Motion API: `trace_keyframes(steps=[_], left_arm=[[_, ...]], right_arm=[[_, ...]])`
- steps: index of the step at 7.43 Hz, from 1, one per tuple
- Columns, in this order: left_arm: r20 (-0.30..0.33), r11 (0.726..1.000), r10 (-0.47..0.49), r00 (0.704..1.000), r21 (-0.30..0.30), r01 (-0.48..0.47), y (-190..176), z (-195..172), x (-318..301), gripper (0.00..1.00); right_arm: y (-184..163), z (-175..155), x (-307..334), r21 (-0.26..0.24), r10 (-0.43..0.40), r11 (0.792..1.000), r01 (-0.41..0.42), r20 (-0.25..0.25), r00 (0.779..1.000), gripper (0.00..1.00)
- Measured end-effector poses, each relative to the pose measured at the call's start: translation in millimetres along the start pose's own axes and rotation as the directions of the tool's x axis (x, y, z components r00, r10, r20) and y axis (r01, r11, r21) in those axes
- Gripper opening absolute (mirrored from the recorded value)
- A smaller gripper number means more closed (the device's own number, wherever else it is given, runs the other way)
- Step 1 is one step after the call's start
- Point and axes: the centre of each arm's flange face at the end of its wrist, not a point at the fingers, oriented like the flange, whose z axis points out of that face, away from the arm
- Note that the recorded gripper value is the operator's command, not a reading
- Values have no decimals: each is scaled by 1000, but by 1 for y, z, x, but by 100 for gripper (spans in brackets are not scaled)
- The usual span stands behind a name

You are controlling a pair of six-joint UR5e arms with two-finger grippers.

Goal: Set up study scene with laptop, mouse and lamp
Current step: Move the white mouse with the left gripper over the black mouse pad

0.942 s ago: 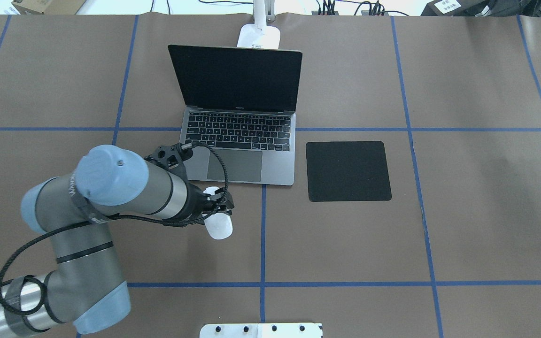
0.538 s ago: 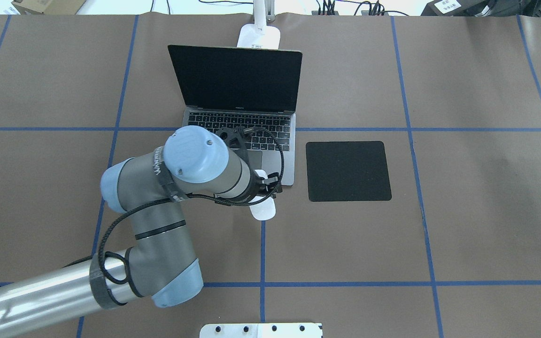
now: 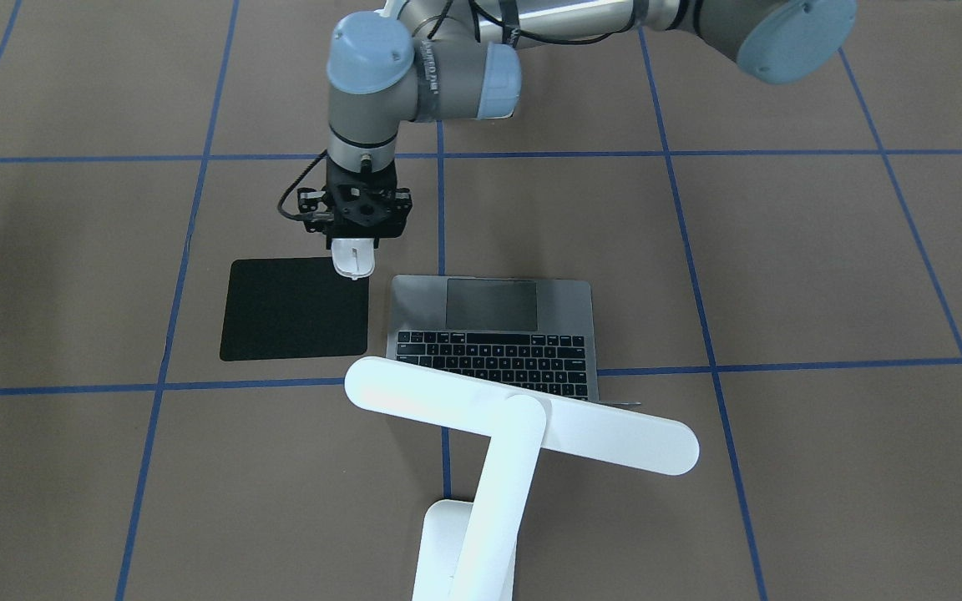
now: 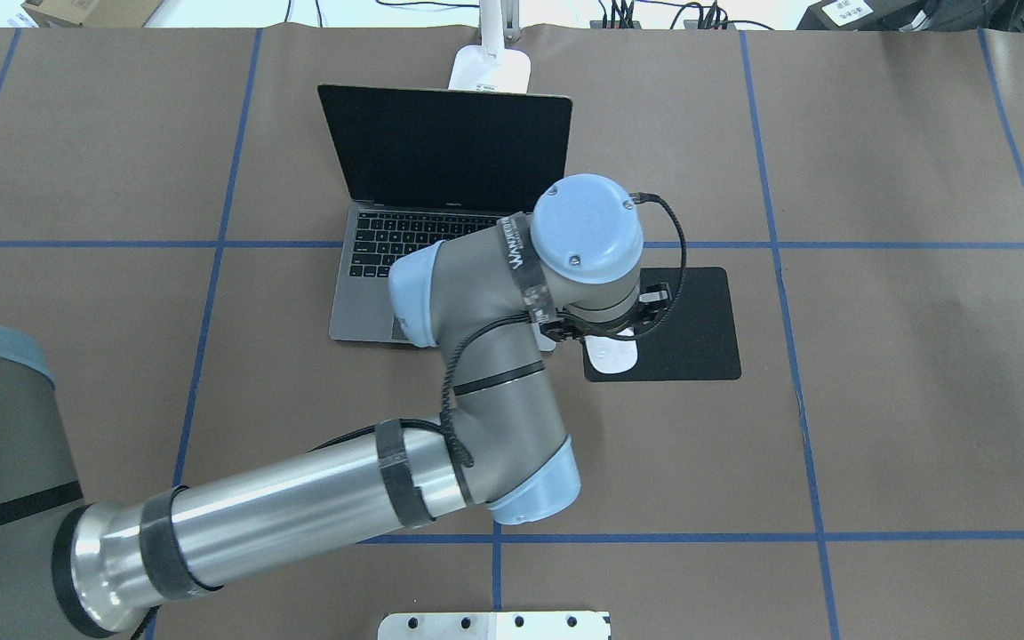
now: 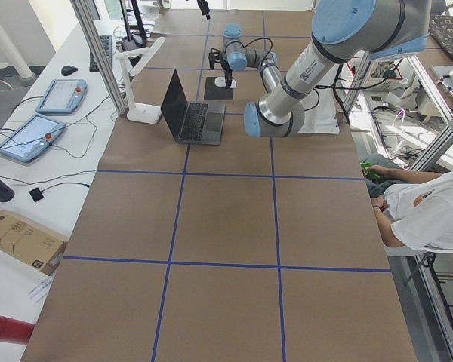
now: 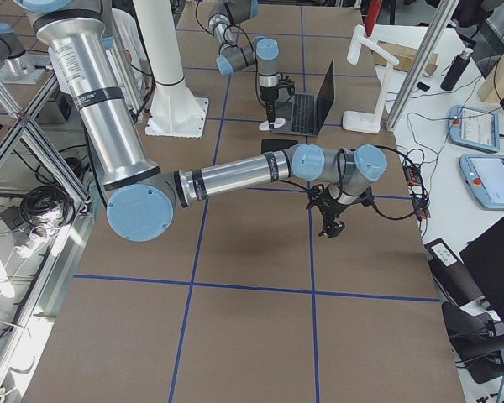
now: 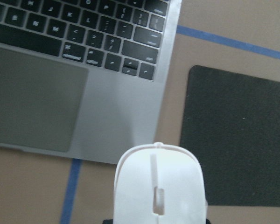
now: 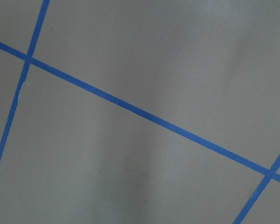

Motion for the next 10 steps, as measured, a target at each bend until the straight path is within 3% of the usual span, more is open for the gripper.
trace_keyframes(steps=[5, 10], left_arm=[[118, 987, 116, 986, 93, -127, -1, 55, 80, 44], [140, 985, 134, 981, 90, -147, 7, 78, 82, 51]], right_arm=[[-1, -2, -3, 4, -5, 1000, 5, 1, 1000, 99], [1, -3, -5, 11, -8, 1000, 8, 5, 1000, 99]])
